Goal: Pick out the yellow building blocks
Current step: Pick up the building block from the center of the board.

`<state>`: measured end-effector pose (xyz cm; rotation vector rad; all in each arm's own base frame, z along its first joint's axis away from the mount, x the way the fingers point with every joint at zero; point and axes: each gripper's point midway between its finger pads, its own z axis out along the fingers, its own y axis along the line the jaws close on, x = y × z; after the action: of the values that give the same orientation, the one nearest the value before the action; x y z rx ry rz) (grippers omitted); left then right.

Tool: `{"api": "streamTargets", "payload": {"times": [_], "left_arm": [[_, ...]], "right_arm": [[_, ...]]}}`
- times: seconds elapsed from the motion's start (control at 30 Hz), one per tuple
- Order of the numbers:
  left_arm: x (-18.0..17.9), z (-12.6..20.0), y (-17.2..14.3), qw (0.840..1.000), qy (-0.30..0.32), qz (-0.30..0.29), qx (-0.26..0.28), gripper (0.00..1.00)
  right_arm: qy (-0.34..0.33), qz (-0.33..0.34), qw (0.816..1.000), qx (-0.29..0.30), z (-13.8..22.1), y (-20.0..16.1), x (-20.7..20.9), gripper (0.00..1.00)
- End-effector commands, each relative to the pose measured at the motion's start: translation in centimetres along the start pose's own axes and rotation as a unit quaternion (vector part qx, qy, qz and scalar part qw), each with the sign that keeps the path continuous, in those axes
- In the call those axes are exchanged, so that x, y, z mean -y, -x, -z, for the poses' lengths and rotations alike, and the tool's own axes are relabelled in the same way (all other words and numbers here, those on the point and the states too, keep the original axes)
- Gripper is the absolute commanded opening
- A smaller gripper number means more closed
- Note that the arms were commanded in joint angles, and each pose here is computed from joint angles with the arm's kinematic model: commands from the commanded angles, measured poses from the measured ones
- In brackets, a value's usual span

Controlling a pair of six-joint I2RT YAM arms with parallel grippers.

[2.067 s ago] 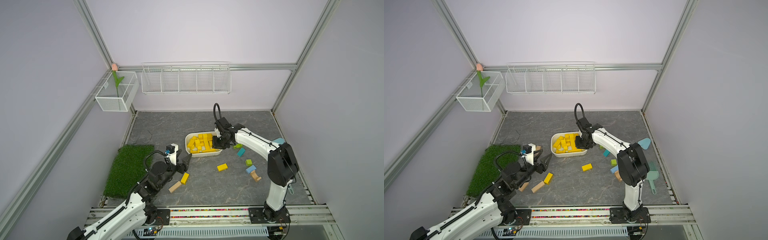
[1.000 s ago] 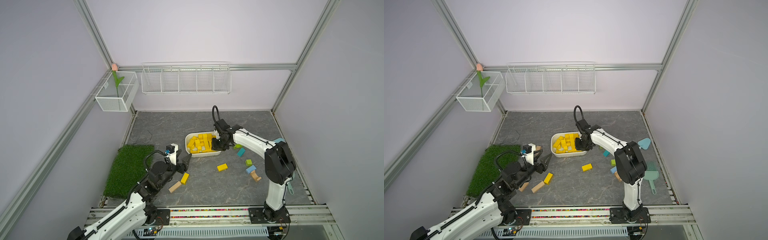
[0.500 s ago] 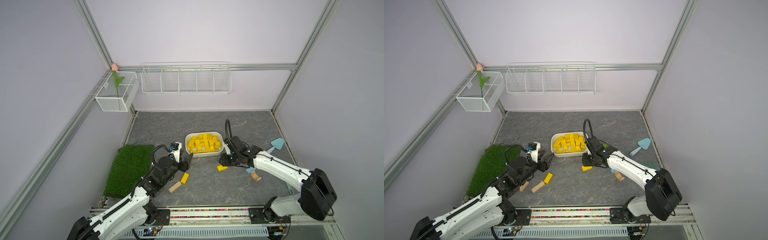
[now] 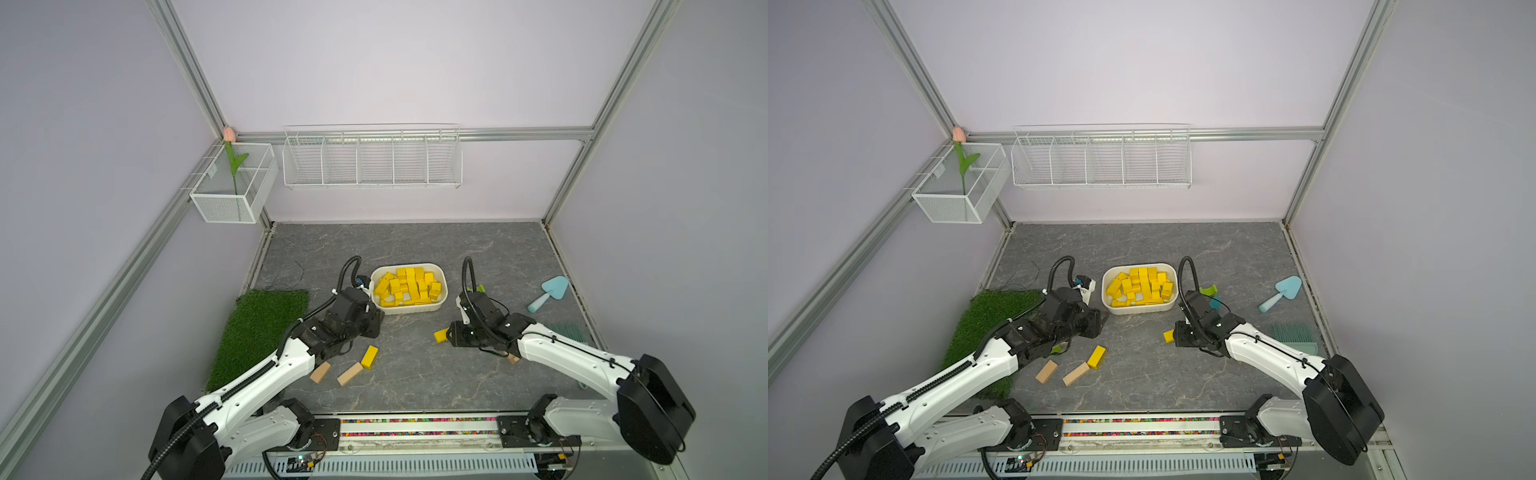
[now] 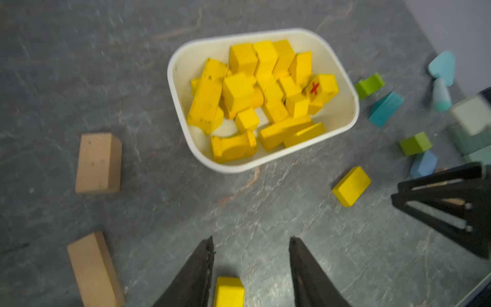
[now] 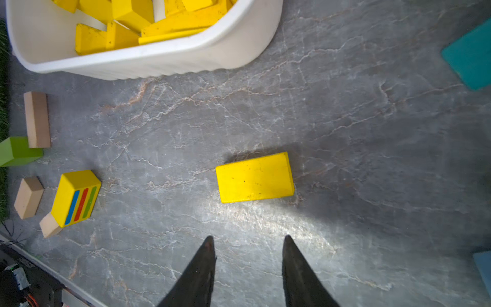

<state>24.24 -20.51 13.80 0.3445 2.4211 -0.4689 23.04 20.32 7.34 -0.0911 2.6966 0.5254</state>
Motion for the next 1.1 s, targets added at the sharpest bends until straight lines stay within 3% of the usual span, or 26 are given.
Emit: {"api": "streamTargets", "payload": {"times": [0.0, 0.17, 0.3, 0.4, 0.53, 0.57, 0.6, 0.97, 1.07], "left_arm": [[-1.3, -0.2, -4.8, 0.993, 0.025, 0.041, -0.105, 0.48], [-0.9, 0.3, -6.9, 0.987, 0.016, 0.077, -0.141, 0.5], [-0.2, 0.9, -7.5, 0.984, 0.001, 0.096, -0.149, 0.56], [-0.9, 0.7, -8.4, 0.979, 0.026, 0.098, -0.177, 0.56], [-0.9, -0.3, -9.6, 0.969, 0.041, 0.098, -0.224, 0.57], [-0.8, -0.5, -10.0, 0.967, 0.041, 0.097, -0.234, 0.74], [-0.8, -0.8, -10.4, 0.964, 0.043, 0.094, -0.244, 1.0], [-2.0, -2.1, -12.4, 0.958, 0.084, 0.094, -0.258, 1.0], [-1.9, -2.6, -12.0, 0.959, 0.086, 0.083, -0.258, 0.87]], "right_arm": [[0.001, -0.013, 1.0, 0.018, 0.3, 0.2, 0.4, 0.43], [0.0, -0.013, 1.0, 0.012, 0.6, 0.0, 0.4, 0.45], [-0.041, -0.037, 0.997, -0.044, -0.5, -1.0, 1.3, 0.5], [-0.038, -0.057, 0.995, -0.078, -2.0, -1.8, 1.0, 0.49], [-0.034, -0.062, 0.995, -0.069, -2.3, -1.5, 0.9, 0.49], [-0.036, -0.061, 0.995, -0.064, -2.2, -1.5, 1.1, 0.49], [-0.037, -0.063, 0.996, -0.06, -2.1, -1.5, 1.2, 0.49], [-0.014, -0.081, 0.996, -0.036, -1.8, -1.8, 1.9, 0.5], [-0.008, -0.081, 0.996, -0.035, -1.8, -2.0, 1.9, 0.5]]}}
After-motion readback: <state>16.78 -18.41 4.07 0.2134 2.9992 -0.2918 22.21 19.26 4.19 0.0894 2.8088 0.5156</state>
